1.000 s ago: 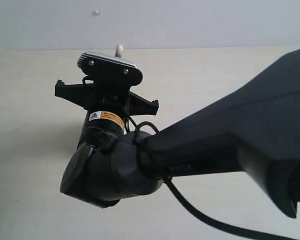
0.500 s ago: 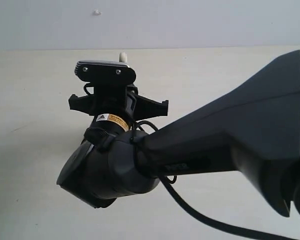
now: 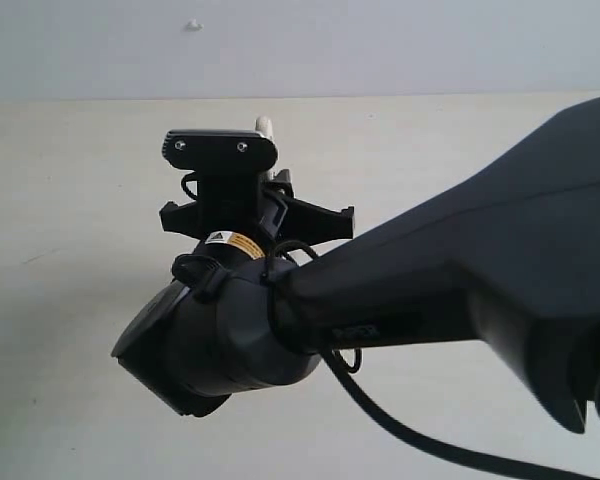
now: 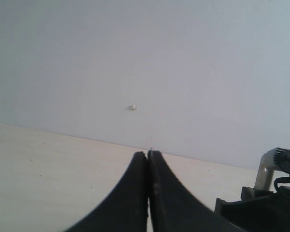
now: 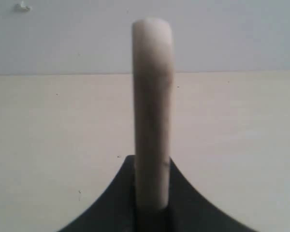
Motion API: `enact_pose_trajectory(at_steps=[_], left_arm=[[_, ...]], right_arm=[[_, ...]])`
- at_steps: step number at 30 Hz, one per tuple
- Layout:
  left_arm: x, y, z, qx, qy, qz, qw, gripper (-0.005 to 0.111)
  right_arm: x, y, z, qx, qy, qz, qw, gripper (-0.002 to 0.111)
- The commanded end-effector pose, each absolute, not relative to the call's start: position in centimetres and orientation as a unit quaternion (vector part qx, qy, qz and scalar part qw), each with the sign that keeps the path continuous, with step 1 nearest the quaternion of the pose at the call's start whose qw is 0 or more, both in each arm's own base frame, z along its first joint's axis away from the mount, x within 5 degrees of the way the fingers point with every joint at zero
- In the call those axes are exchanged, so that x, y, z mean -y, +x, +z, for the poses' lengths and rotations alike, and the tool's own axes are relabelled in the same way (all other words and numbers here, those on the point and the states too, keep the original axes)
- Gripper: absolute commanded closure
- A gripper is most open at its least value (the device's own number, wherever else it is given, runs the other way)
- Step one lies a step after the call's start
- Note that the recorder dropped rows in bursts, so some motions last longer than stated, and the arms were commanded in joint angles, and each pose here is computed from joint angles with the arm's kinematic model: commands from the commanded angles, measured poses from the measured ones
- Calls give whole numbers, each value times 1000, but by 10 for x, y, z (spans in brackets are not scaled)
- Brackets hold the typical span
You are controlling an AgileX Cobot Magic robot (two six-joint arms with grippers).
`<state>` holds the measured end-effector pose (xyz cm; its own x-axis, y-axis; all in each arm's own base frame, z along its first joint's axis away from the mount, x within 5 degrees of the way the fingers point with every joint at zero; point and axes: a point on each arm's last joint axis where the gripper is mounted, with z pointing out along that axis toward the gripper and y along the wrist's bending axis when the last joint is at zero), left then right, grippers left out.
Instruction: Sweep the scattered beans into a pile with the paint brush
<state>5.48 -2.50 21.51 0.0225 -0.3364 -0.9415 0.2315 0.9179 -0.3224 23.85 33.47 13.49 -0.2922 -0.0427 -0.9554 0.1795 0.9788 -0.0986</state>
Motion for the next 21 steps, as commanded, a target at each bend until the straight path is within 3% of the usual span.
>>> enact_pose_trajectory(at_steps=[1,14,21], left_arm=[[25,54,215,-669,-35,-200,715,107],[25,54,215,-669,-35,-200,715,107],[25,54,215,-669,-35,-200,715,107]], right_arm=[[-331,238,132,-812,37,-116,570,108],[-332,238,133,-811,-5,-142,567,108],[-341,240,140,-784,-18,-101,613,108]])
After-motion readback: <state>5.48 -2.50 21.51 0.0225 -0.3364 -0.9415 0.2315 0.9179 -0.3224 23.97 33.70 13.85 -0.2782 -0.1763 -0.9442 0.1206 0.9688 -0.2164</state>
